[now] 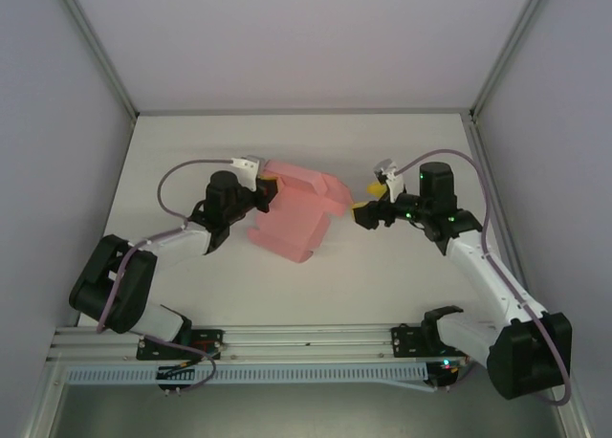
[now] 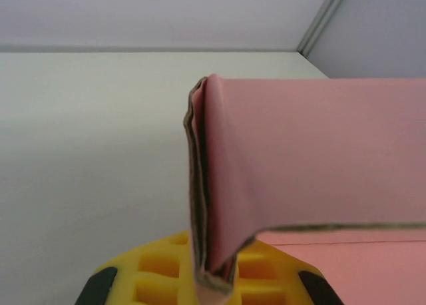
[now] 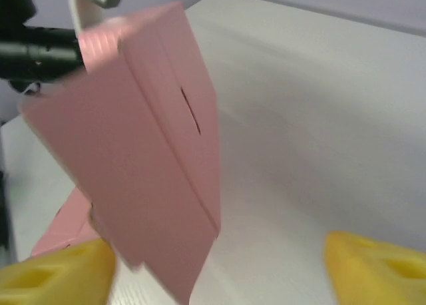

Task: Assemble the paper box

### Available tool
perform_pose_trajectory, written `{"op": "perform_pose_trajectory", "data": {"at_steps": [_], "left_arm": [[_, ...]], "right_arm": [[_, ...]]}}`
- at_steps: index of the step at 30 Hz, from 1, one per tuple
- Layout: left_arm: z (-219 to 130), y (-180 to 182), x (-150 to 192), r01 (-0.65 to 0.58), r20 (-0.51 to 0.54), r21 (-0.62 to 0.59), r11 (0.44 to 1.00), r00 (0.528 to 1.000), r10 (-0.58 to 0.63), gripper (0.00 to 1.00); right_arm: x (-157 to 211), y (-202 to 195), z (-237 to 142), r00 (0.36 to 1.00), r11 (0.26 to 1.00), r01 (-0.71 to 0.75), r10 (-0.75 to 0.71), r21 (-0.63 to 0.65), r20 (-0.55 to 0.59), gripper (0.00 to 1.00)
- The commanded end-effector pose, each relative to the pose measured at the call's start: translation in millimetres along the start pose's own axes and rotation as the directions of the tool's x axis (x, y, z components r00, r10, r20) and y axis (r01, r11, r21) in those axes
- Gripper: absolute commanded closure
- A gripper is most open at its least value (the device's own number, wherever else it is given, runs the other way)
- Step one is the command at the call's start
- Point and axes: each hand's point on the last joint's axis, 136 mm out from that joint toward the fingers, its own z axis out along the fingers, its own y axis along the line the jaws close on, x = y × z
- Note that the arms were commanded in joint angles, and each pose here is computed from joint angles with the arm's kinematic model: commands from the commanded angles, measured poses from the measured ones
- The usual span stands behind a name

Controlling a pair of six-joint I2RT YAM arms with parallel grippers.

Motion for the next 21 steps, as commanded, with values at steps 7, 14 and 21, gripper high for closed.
{"op": "perform_pose_trajectory", "data": {"at_steps": [7,14,21], "left_arm": [[0.9,-7.0,-31.1,0.044,0.041,-0.024,0.999,0.998,-0.043,1.00],[1.1,-20.6,-28.3,0.002,0.036,0.002,1.000,0.999,-0.002,1.00],[7.8,-21.3,-18.5,-0.018,0.013,-0.008,1.000,1.000,0.018,1.00]], "right_arm": [[23.3,-48.4,9.4,0.998,0.933,0.041,-0.024,0.357,-0.053,0.00],[-18.4,-61.7,18.2,0.994,0.912,-0.007,-0.039,0.410,0.104,0.00],[-31.3,-52.9,32.5,0.991,0.930,-0.034,-0.015,0.366,0.131,0.00]]}}
